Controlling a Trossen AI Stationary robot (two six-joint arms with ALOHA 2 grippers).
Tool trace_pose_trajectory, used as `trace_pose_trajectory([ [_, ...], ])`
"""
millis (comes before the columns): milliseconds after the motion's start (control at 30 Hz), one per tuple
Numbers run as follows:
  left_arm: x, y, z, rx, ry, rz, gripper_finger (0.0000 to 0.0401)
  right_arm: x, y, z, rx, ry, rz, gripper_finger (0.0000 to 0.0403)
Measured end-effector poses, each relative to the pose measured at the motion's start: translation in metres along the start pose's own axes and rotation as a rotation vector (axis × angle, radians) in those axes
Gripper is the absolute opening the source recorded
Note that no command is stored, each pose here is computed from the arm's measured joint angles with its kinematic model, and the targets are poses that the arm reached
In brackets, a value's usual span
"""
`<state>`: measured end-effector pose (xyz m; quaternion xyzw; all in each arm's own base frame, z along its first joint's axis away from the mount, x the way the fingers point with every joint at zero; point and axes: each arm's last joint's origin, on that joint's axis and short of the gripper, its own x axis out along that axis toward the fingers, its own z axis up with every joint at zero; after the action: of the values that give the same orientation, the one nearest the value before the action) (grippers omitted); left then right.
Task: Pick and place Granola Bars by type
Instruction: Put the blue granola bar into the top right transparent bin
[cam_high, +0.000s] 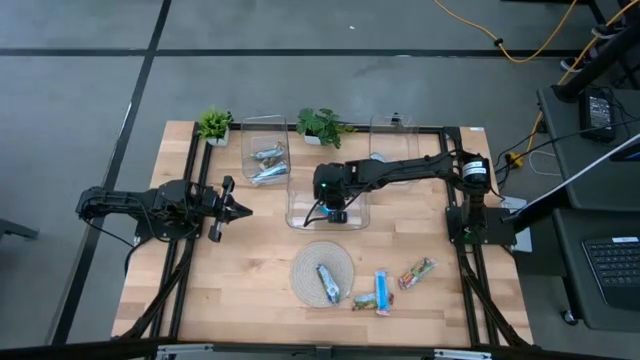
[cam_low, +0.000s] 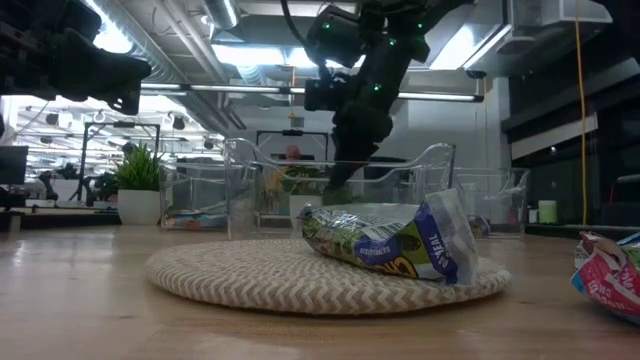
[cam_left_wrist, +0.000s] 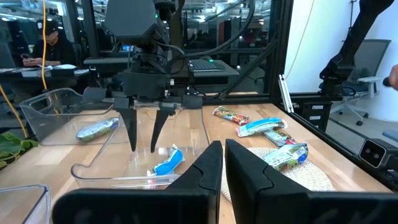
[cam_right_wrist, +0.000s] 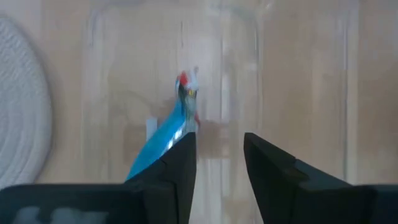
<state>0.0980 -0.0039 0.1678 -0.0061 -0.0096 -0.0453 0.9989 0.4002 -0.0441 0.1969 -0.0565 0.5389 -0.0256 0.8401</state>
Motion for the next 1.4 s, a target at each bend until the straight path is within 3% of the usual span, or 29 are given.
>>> trace_pose_trajectory([
  [200,0.000,0.000,0.000,0.000,0.000,0.000,0.0012,-0.033,0.006,0.015,-0.016,0.095,-0.047,0.0138],
  [333,0.000,0.000,0.000,0.000,0.000,0.000,0.0011,-0.062,0.021,0.031,-0.060,0.086,-0.086,0.0138],
  [567,0.000,0.000,0.000,0.000,0.000,0.000,0.0015,-0.115,0.054,0.042,-0.105,-0.027,-0.051,0.0138],
  [833,0.000,0.000,0.000,0.000,0.000,0.000,0.0011,-0.167,0.101,0.027,-0.090,-0.135,0.067,0.0138],
  [1067,0.000,0.000,0.000,0.000,0.000,-0.001,0.0015,-0.185,0.157,0.014,-0.122,-0.155,0.152,0.0138],
  [1400,0.000,0.000,0.000,0.000,0.000,0.000,0.0013,-0.176,0.218,0.001,-0.231,-0.175,0.069,0.0138],
])
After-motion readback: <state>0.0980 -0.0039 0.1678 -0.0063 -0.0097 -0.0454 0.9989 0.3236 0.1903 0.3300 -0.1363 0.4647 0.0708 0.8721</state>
